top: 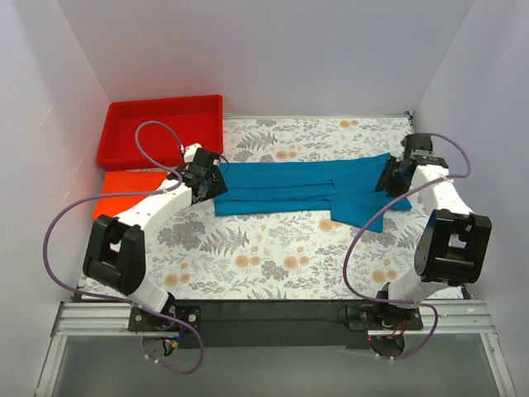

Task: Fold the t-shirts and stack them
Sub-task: Fold the tshirt

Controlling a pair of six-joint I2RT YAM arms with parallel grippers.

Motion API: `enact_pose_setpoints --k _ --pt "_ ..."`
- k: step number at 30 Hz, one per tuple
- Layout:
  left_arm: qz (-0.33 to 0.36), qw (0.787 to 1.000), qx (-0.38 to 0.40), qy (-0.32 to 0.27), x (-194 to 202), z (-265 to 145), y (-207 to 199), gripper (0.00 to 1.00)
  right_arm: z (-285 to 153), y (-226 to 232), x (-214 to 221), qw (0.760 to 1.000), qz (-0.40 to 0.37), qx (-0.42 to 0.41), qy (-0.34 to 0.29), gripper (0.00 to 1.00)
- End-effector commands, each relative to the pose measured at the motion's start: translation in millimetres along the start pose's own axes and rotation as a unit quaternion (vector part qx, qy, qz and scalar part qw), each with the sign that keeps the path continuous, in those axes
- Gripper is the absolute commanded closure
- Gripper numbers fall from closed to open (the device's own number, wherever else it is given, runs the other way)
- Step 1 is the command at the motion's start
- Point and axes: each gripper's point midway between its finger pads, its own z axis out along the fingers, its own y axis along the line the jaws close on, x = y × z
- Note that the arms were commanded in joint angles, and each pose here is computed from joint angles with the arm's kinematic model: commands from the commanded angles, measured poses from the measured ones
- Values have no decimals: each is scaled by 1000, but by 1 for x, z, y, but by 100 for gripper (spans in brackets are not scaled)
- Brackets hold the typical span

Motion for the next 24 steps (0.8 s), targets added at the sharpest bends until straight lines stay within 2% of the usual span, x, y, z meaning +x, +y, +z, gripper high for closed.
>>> enact_pose_setpoints --k 1,9,14,19,22,23,24 --pt "-6 1000 11 14 14 -16 7 33 3 20 39 999 -33 -12 27 51" --pt "17 999 13 -25 -7 -22 6 29 21 40 102 993 -88 -17 78 49" --pt "18 999 13 -42 -6 -15 8 29 36 28 116 992 -93 13 84 49" --pt "34 998 -26 -37 10 1 27 29 48 24 123 990 -98 21 97 53" --pt "30 998 -31 -46 6 -1 28 29 52 24 124 990 -100 22 99 71" --pt "31 998 -30 -48 5 -1 28 29 52 26 123 990 -102 19 99 84" --pt "30 998 -31 -51 3 -1 28 29 52 29 120 990 -105 13 97 90"
